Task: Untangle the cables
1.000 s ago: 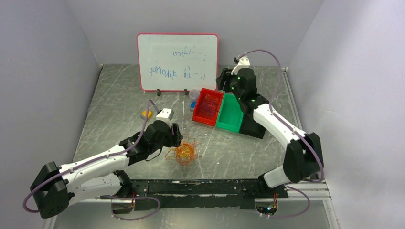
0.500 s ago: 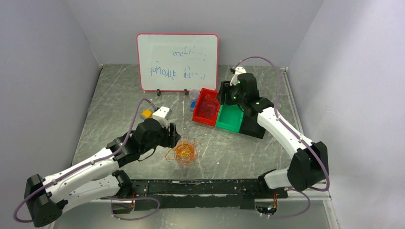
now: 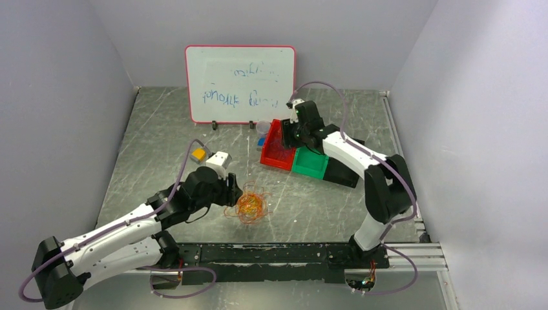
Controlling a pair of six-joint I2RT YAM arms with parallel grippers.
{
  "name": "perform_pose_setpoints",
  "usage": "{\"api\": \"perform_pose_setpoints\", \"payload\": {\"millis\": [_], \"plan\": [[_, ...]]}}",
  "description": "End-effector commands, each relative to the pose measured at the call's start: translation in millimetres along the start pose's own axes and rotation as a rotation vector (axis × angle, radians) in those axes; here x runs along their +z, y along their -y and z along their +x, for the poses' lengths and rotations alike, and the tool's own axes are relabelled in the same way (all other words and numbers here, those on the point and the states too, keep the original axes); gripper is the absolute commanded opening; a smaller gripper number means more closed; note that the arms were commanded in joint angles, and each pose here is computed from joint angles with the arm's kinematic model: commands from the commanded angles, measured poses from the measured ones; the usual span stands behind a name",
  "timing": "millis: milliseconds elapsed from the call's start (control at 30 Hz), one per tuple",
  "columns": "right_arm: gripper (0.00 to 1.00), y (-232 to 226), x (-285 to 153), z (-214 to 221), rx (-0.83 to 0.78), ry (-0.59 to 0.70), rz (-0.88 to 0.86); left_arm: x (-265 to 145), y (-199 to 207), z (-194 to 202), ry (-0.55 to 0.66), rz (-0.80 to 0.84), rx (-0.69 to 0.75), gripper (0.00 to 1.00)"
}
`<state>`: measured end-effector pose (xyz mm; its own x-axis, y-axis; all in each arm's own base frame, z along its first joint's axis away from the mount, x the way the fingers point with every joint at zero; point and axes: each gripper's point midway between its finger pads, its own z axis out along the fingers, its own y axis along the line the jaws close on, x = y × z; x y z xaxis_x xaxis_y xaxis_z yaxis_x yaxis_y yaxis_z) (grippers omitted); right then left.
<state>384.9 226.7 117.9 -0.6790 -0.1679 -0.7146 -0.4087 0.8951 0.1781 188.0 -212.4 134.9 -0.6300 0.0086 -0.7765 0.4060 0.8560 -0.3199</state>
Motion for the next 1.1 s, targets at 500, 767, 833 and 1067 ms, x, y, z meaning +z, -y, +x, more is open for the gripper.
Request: {"api": "perform_pose_setpoints", "payload": {"millis": [500, 767, 833, 1067], "plan": [[0.0, 40, 79, -12, -0.164, -0.061, 0.165, 21, 5, 15, -0.037, 0.013, -0.038, 0.59], [0.0, 46, 117, 8, -0.183, -0.126, 0.164, 25, 3, 16, -0.047, -0.013, -0.038, 0.6], [0.0, 46, 119, 8, -0.181, -0.126, 0.16, 25, 3, 16, -0.046, -0.012, -0.045, 0.6], [0.11, 32, 93, -24, -0.184, -0.02, 0.12, 22, 1, 13, -0.034, -0.023, -0.059, 0.69]]}}
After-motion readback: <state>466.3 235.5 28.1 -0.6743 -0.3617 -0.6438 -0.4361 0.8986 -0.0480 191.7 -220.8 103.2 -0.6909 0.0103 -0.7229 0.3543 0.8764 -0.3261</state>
